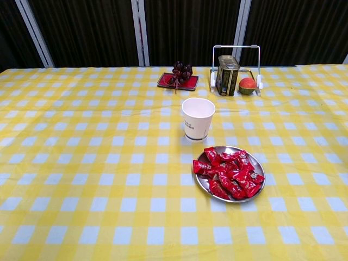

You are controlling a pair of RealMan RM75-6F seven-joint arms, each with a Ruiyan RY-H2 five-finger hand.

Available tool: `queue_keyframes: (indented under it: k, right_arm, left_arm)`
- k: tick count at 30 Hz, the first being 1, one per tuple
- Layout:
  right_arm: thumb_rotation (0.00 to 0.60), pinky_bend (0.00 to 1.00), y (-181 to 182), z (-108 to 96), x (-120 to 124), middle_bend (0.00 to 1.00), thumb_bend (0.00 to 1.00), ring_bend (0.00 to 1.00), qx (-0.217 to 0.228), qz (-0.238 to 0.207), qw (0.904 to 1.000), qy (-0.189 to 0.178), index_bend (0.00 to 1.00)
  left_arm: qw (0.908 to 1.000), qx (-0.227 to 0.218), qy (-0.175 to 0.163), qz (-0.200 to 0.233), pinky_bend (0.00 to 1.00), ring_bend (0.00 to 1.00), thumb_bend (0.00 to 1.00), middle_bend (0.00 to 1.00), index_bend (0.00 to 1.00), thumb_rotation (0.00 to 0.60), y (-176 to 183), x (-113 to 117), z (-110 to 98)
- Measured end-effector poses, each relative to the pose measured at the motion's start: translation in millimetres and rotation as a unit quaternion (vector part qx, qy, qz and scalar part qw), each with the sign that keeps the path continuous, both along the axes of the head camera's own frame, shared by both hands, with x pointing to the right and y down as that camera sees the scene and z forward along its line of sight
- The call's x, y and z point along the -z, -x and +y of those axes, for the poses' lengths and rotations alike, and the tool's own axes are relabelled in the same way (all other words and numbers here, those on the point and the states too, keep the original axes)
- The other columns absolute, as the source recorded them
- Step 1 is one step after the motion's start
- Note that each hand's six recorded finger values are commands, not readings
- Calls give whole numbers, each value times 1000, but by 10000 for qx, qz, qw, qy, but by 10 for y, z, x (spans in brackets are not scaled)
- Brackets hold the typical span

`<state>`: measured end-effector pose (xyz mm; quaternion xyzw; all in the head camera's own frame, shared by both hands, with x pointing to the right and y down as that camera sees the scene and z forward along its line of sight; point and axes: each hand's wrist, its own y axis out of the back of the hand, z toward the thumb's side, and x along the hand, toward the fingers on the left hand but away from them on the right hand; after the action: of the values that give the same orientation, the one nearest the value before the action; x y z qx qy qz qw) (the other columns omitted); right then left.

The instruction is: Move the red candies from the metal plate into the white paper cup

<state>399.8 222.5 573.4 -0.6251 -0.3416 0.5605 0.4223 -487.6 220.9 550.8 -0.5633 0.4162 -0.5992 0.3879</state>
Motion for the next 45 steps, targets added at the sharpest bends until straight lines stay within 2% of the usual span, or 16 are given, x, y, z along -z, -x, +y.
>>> queue_keyframes:
  k: [6, 8, 9, 11, 12, 13, 16, 18, 22, 32, 34, 37, 40, 45]
  right_arm:
    - [600, 71, 8, 2, 5, 0, 345, 0, 9, -31, 10000, -2, 0]
    - [600, 110, 19, 3, 13, 0, 345, 1, 14, -60, 10000, -11, 0]
    - [600, 200, 27, 6, 15, 1, 345, 30, 18, -82, 10000, -11, 0]
    - [600, 450, 53, 12, 18, 44, 345, 186, 33, -130, 9999, -1, 0]
    - [600, 632, 70, 13, 21, 118, 345, 361, 43, -155, 9999, 2, 0]
    - [600, 737, 89, 13, 25, 199, 345, 482, 58, -185, 9998, 3, 0]
    - [600, 945, 173, 5, 40, 400, 345, 720, 91, -326, 9994, 13, 0]
    - [600, 989, 254, 2, 43, 419, 345, 789, 84, -483, 9988, 72, 0]
    - [600, 1000, 462, 6, 11, 422, 345, 829, 120, -763, 9965, 318, 0]
    - [600, 1000, 1126, 28, -300, 424, 344, 831, 621, -794, 9908, 899, 0]
    - [600, 1000, 1247, 31, -363, 487, 345, 832, 662, -828, 9896, 976, 0]
    - [600, 1000, 1417, 28, -451, 701, 345, 871, 699, -875, 9879, 1074, 0]
    - [600, 1000, 1554, 9, -514, 774, 345, 925, 741, -893, 9868, 1131, 0]
    - [600, 1000, 1738, -20, -610, 796, 344, 945, 763, -938, 9843, 1286, 0]
  left_arm:
    - [10000, -3, -8, -1, 0, 0, 0, 0, 0, 600, -5, 7, 3]
    - [10000, 0, -21, 2, 0, 0, 0, 0, 0, 600, -3, 13, 5]
    - [10000, 6, -24, 8, 0, 0, 0, 0, 0, 600, -1, 13, 6]
    - [10000, 25, -22, 26, 0, 0, 0, 0, 0, 600, 3, 9, 2]
    - [10000, 28, -22, 35, 0, 0, 0, 0, 0, 600, 3, 7, -2]
    - [10000, 26, -20, 43, 0, 0, 0, 0, 0, 600, 0, 4, -4]
    - [10000, 11, -19, 47, 0, 0, 0, 0, 0, 600, -7, 1, -5]
    - [10000, 10, -38, 54, 0, 0, 0, 0, 0, 600, -10, 6, -4]
    - [10000, 38, -49, 75, 0, 0, 0, 0, 0, 600, -8, 8, -4]
    - [9999, 49, 12, 135, 0, 0, 0, 0, 0, 600, -7, -1, -2]
    - [9999, 56, 35, 159, 0, 0, 0, 0, 0, 600, -1, -3, -2]
    - [9998, 59, 72, 193, 0, 0, 0, 0, 0, 600, 1, -6, -2]
    - [9997, 69, 99, 229, 0, 0, 0, 0, 0, 600, 3, -8, -2]
    - [9994, 107, 155, 283, 0, 0, 0, 0, 0, 600, 12, -15, -5]
